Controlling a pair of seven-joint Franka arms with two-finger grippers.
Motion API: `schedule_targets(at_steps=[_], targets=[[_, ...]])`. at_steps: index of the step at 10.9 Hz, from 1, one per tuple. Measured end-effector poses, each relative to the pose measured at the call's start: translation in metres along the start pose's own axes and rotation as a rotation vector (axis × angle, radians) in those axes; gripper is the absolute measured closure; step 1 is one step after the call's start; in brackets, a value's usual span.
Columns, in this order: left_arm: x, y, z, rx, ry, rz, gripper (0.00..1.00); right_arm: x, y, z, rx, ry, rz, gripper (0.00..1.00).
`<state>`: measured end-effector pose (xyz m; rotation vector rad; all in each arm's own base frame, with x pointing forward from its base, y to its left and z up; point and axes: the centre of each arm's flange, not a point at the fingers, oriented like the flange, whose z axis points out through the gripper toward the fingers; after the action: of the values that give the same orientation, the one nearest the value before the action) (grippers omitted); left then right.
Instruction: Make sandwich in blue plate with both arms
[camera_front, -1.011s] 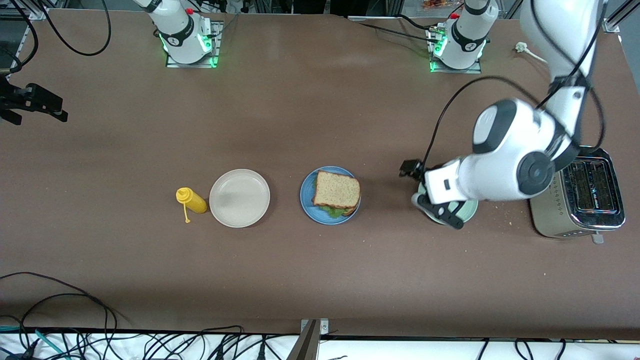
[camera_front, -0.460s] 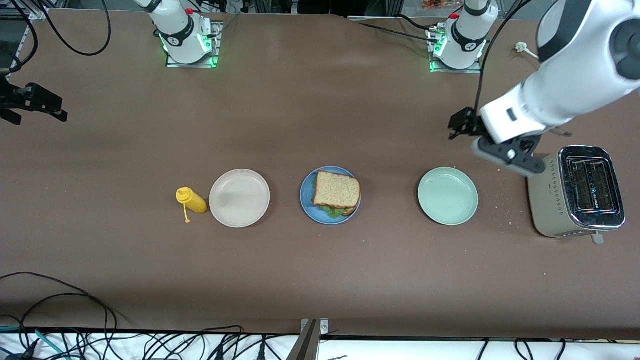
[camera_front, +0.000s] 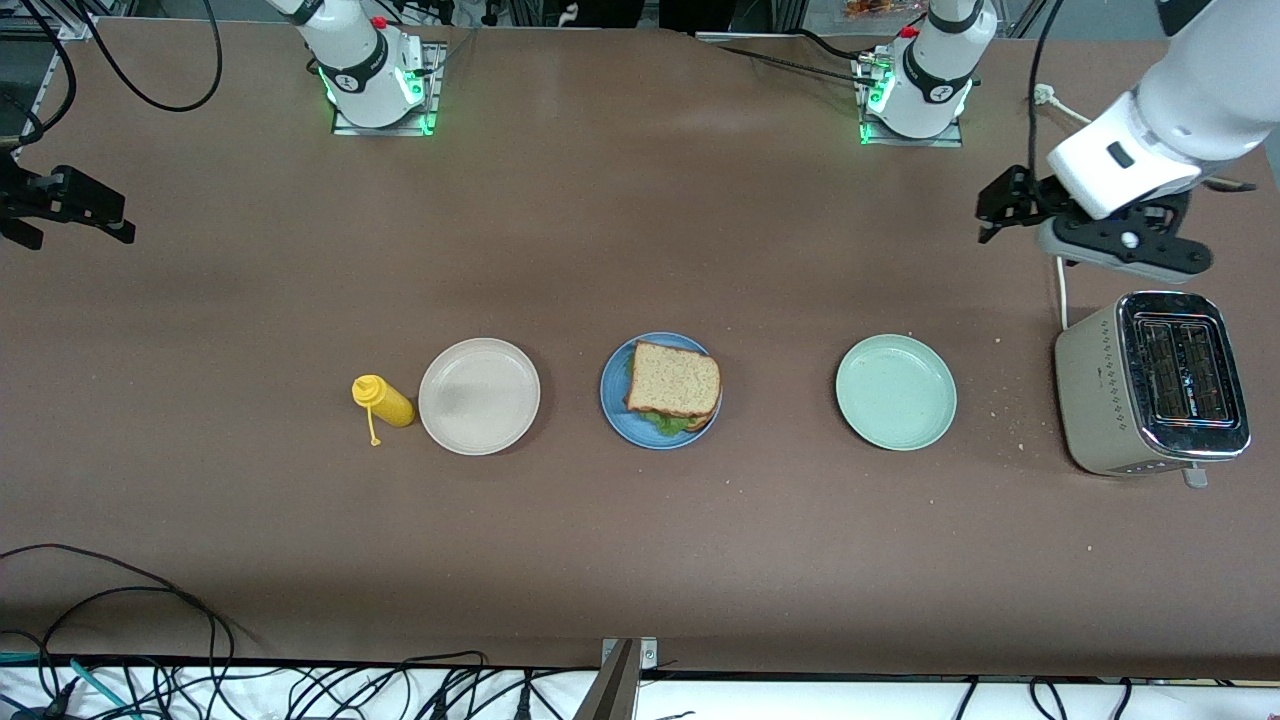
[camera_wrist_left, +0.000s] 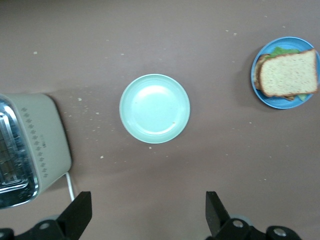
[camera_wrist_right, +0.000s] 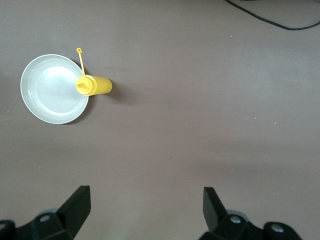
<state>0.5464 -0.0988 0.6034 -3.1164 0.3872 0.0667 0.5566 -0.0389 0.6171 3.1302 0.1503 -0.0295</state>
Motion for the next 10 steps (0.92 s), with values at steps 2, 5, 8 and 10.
schedule_targets(at_steps=[2, 5, 8, 10], targets=[[-0.004, -0.014, -0.004, 0.003, 0.007, -0.025, 0.0, 0.0, 0.0, 0.0, 0.0, 0.0, 0.0, 0.0], [-0.01, -0.029, -0.002, -0.001, -0.03, -0.056, 0.0, 0.0, 0.0, 0.0, 0.0, 0.0, 0.0, 0.0], [-0.013, -0.044, -0.001, -0.003, -0.036, -0.084, 0.0, 0.0, 0.0, 0.0, 0.0, 0.0, 0.0, 0.0], [-0.013, -0.047, -0.001, -0.004, -0.036, -0.089, 0.0, 0.0, 0.0, 0.0, 0.0, 0.0, 0.0, 0.0]])
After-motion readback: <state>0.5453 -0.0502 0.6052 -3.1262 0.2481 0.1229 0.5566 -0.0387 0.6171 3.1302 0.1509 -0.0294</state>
